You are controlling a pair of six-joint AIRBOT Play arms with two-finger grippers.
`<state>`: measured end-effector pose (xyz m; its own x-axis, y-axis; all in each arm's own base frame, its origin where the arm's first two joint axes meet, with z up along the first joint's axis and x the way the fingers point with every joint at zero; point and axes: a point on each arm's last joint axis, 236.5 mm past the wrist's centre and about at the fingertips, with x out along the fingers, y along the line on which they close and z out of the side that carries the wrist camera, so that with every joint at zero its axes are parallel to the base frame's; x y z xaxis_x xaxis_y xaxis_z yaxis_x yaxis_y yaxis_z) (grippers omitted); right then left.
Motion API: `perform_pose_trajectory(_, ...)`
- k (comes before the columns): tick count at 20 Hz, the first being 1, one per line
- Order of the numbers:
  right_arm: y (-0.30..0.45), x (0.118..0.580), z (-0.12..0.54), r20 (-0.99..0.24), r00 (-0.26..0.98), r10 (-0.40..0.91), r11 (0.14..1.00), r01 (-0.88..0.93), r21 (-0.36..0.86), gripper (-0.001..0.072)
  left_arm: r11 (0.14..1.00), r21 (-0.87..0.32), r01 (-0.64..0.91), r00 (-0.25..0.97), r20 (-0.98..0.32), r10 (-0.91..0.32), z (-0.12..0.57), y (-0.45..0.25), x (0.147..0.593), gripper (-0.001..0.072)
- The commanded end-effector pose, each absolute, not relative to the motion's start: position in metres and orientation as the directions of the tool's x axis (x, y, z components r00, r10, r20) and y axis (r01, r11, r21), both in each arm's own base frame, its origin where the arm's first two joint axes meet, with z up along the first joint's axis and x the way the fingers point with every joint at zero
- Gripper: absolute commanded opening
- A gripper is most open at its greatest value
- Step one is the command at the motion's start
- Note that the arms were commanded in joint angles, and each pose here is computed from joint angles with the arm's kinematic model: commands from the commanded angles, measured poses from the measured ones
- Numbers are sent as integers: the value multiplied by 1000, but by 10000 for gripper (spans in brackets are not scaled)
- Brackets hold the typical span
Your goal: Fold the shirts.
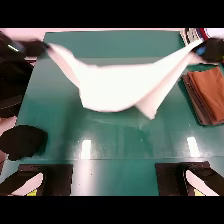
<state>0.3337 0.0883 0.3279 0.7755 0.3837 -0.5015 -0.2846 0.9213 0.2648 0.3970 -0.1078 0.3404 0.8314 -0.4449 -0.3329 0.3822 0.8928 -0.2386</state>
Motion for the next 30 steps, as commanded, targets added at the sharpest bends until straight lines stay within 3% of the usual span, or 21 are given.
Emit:
perform_pose_trajectory(1, 65, 283, 419, -299, 904, 306, 949, -261, 179, 21, 926, 0, 377, 925, 59, -376, 519, -88, 275, 30)
perform_pose_trajectory(3, 50, 255, 453, -214, 948, 236, 968, -210, 136, 21, 927, 89, 365, 897, 234, -375, 580, -89, 205, 30)
perform_pose_trajectory(5, 36, 234, 470, -176, 972, 156, 985, -139, 104, 21, 929, 132, 345, 863, 345, -369, 614, -88, 163, 29)
perform_pose_trajectory(9, 3, 225, 460, -276, 961, 7, 996, 18, 87, 21, 935, 124, 333, 859, 369, -355, 621, -84, 173, 29)
perform_pose_trajectory(12, 6, 249, 443, -340, 937, 84, 984, -24, 179, 21, 935, 79, 347, 896, 266, -355, 595, -84, 241, 29)
perform_pose_trajectory(14, 2, 271, 403, -455, 880, 138, 963, -12, 269, 21, 933, 16, 359, 923, 141, -357, 555, -84, 306, 29)
perform_pose_trajectory(18, -8, 324, 290, -688, 686, 237, 922, 64, 381, 21, 921, -162, 354, 900, -211, -383, 419, -89, 443, 30)
perform_pose_trajectory(21, -10, 359, 192, -830, 502, 244, 924, 141, 356, 21, 900, -279, 336, 805, -411, -428, 308, -100, 521, 30)
perform_pose_trajectory(24, 5, 394, 115, -879, 378, 290, 913, 165, 373, 21, 901, -330, 281, 721, -547, -426, 210, -101, 568, 30)
perform_pose_trajectory(27, 15, 425, 70, -889, 343, 304, 909, 174, 378, 22, 903, -352, 246, 666, -615, -421, 155, -98, 586, 32)
perform_pose_trajectory(28, 16, 434, 63, -887, 349, 303, 909, 175, 379, 28, 907, -349, 238, 666, -621, -414, 152, -94, 586, 152)
perform_pose_trajectory(29, 14, 439, 57, -886, 354, 300, 907, 182, 379, 183, 908, -356, 222, 674, -617, -407, 155, -88, 587, 464)
perform_pose_trajectory(30, 13, 441, 55, -886, 357, 297, 906, 187, 380, 431, 907, -375, 191, 680, -616, -398, 159, -79, 585, 620)
